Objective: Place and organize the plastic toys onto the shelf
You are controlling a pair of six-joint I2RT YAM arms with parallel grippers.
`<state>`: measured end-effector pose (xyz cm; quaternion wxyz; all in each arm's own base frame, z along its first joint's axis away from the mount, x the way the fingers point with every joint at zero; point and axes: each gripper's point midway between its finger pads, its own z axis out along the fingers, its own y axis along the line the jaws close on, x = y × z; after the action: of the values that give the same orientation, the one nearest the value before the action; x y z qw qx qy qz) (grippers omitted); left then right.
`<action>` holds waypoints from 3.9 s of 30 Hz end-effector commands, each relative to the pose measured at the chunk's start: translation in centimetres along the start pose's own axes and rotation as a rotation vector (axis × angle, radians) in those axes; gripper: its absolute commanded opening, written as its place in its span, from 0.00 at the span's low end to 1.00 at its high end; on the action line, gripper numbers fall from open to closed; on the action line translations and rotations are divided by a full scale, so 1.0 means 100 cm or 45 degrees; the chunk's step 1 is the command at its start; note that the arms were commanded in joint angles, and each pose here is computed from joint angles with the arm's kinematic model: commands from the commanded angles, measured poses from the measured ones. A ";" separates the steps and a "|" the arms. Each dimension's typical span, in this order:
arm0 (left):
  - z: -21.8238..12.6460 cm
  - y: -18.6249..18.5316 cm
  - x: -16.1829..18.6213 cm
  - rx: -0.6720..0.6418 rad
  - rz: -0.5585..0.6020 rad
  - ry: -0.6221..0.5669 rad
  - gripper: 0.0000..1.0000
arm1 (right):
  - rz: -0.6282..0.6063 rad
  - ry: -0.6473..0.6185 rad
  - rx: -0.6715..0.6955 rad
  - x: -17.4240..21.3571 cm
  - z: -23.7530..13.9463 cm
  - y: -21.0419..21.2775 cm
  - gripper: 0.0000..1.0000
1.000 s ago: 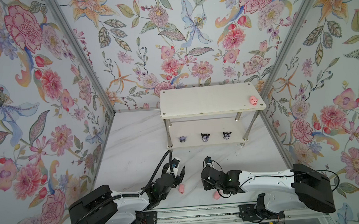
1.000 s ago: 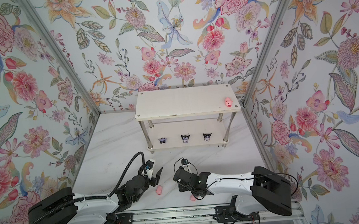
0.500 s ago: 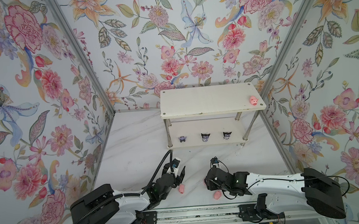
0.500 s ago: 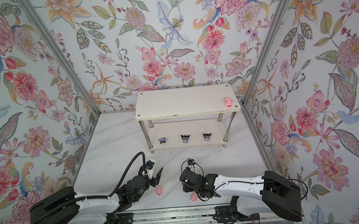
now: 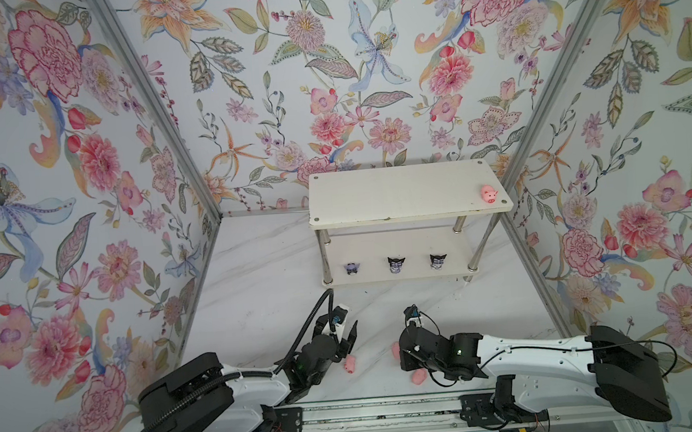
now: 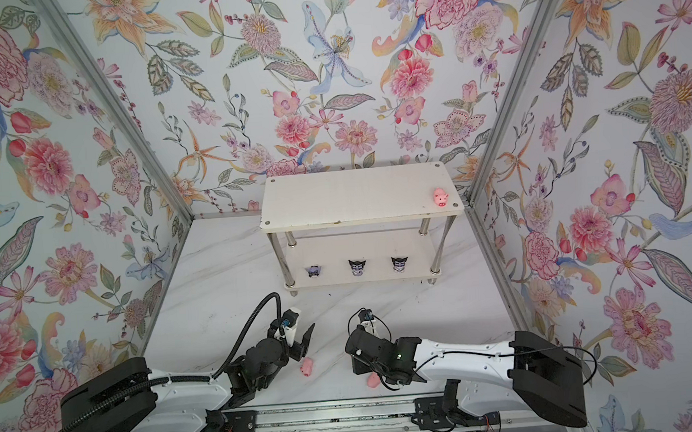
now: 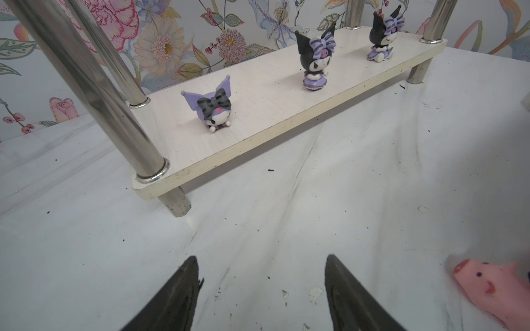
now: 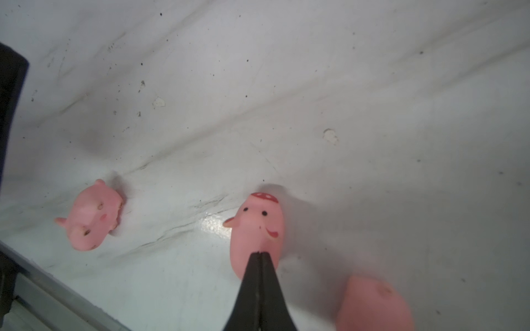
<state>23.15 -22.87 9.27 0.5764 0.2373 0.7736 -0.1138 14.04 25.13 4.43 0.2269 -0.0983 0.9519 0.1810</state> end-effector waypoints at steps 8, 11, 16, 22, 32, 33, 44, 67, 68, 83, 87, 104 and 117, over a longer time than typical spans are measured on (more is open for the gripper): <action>0.000 0.004 -0.002 -0.012 -0.024 -0.014 0.71 | -0.111 0.092 -0.013 0.013 0.021 0.025 0.00; 0.000 0.004 -0.003 -0.007 -0.026 -0.017 0.71 | -0.084 0.089 0.010 0.014 0.021 0.015 0.00; 0.000 0.003 -0.004 0.001 -0.029 -0.020 0.71 | -0.019 0.022 -0.035 0.001 0.006 0.007 0.01; 0.000 0.003 -0.003 0.000 -0.029 -0.019 0.71 | -0.010 -0.034 -0.088 -0.012 -0.018 0.013 0.22; 0.001 0.005 -0.002 -0.017 -0.019 -0.010 0.71 | -0.101 0.082 -0.132 0.010 0.004 0.045 0.00; 0.001 0.005 -0.002 -0.019 -0.020 -0.011 0.71 | -0.122 0.095 -0.122 0.012 0.009 0.049 0.00; -0.001 0.004 -0.004 0.004 -0.035 -0.020 0.71 | -0.115 0.136 -0.056 0.017 0.029 0.039 0.00; 0.002 0.004 0.000 -0.005 -0.033 -0.006 0.71 | -0.161 0.078 -0.070 -0.003 0.019 0.050 0.00; 0.002 0.004 0.000 -0.003 -0.032 -0.004 0.71 | -0.164 0.069 -0.063 -0.006 0.020 0.051 0.00; 0.002 0.002 -0.001 0.012 -0.029 -0.007 0.72 | -0.183 0.058 -0.098 -0.049 0.047 0.068 0.00; 0.002 0.003 -0.001 0.006 -0.028 -0.007 0.72 | -0.173 0.042 -0.132 -0.054 0.039 0.077 0.00; 0.002 0.003 -0.002 0.006 -0.040 -0.012 0.72 | -0.156 0.070 -0.046 -0.017 0.035 0.073 0.54; 0.000 0.004 -0.004 0.008 -0.042 -0.021 0.73 | -0.205 0.067 -0.047 -0.029 0.058 0.091 0.53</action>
<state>23.25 -22.90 9.23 0.5740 0.2384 0.7743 -0.1192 15.80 34.84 3.40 0.2043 -0.1766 0.9475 0.1711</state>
